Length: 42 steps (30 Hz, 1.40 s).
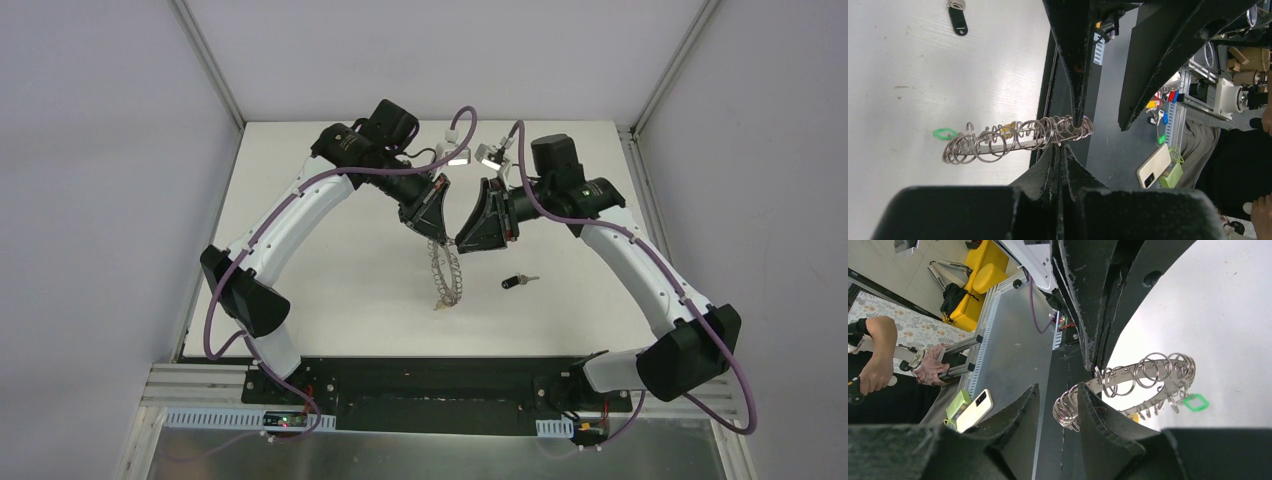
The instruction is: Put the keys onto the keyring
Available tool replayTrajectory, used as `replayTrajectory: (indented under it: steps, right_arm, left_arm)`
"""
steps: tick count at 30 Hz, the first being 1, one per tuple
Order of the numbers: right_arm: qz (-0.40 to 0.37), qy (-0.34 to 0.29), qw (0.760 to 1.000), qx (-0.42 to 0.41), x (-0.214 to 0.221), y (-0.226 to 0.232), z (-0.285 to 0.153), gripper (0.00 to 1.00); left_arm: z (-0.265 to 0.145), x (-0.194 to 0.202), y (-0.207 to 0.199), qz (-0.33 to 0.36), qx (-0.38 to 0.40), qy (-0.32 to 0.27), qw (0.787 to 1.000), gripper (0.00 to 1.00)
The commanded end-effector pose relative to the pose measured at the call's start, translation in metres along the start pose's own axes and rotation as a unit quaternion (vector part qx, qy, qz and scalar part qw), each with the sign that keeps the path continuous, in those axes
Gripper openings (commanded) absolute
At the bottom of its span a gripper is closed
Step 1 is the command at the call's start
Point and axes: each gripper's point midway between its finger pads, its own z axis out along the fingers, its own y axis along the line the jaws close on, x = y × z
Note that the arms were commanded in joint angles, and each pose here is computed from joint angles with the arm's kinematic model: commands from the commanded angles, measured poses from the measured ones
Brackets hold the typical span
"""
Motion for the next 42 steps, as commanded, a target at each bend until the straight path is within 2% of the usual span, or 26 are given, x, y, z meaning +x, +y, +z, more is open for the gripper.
replayTrajectory:
  steps: [1,20,36,42]
  right_arm:
    - [0.003,0.005,1.0,-0.015,0.004,0.0,0.006,0.37]
    - [0.003,0.005,1.0,0.012,-0.001,-0.017,0.009,0.35]
    - [-0.004,0.009,1.0,-0.012,-0.005,-0.006,0.015,0.36]
    - [-0.009,0.009,1.0,-0.016,-0.009,-0.002,0.014,0.3]
  left_arm:
    - [-0.015,-0.014,-0.024,0.032,0.016,-0.033,0.999,0.0]
    - [-0.016,-0.006,-0.033,0.04,0.03,-0.032,0.998,0.0]
    - [-0.013,-0.009,-0.032,0.035,0.036,-0.033,0.998,0.0]
    - [-0.011,-0.007,-0.03,0.031,0.036,-0.03,0.998,0.0]
